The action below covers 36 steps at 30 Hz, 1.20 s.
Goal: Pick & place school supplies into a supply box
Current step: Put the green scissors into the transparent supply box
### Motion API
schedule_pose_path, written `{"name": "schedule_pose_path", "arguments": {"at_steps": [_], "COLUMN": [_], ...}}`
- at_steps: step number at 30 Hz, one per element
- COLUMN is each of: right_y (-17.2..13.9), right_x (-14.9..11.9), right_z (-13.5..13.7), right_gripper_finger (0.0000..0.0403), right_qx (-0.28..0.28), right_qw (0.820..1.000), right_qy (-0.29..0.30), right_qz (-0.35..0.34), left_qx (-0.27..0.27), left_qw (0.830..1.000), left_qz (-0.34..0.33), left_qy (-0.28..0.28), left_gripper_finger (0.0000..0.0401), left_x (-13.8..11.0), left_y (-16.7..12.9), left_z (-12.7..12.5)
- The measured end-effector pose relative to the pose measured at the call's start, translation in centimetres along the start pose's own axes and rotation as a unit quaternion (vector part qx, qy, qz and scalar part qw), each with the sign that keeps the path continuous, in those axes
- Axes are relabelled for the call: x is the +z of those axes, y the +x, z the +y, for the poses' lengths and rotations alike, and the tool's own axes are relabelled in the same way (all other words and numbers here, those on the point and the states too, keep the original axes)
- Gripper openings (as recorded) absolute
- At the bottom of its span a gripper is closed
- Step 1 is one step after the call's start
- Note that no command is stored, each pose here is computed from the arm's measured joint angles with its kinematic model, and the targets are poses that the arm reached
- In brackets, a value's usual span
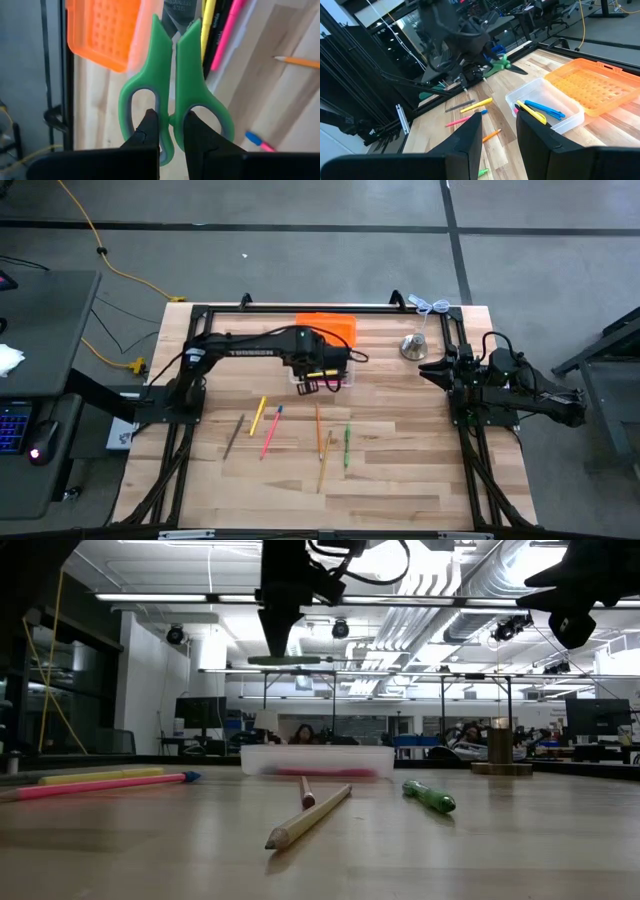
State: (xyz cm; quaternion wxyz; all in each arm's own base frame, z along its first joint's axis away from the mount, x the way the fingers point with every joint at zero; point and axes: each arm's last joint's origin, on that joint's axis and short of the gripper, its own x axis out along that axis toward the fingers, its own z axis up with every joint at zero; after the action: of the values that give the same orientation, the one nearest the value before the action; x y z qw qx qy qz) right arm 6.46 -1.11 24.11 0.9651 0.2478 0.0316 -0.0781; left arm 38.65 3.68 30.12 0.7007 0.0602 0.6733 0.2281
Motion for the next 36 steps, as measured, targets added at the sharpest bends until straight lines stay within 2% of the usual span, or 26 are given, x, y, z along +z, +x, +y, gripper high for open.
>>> {"name": "schedule_pose_path", "arguments": {"at_steps": [5,15,28,36], "right_y": [0.0,0.0,0.0,0.0], "right_x": [0.0,0.0,0.0,0.0], "right_z": [0.0,0.0,0.0,0.0], "right_gripper_finger": [0.0099,0.0099,0.0099,0.0099], "right_qx": [0.000,0.000,0.001,0.001], "right_qw": [1.000,1.000,1.000,1.000], "right_qy": [0.001,0.003,0.003,0.003], "right_qz": [0.000,0.000,0.000,0.000], "left_qx": [0.000,-0.005,-0.047,-0.059], "left_qw": [0.999,0.994,0.993,0.990], "left_qz": [-0.019,-0.032,-0.056,-0.050], "left_qy": [0.046,0.102,0.098,0.118], "left_gripper_finger": [0.0067,0.0067,0.0067,0.0067], "left_x": [0.6,1.2,1.9,2.0], "left_y": [0.4,1.0,2.0,4.2], "left_z": [0.9,2.2,4.3,5.1]}}
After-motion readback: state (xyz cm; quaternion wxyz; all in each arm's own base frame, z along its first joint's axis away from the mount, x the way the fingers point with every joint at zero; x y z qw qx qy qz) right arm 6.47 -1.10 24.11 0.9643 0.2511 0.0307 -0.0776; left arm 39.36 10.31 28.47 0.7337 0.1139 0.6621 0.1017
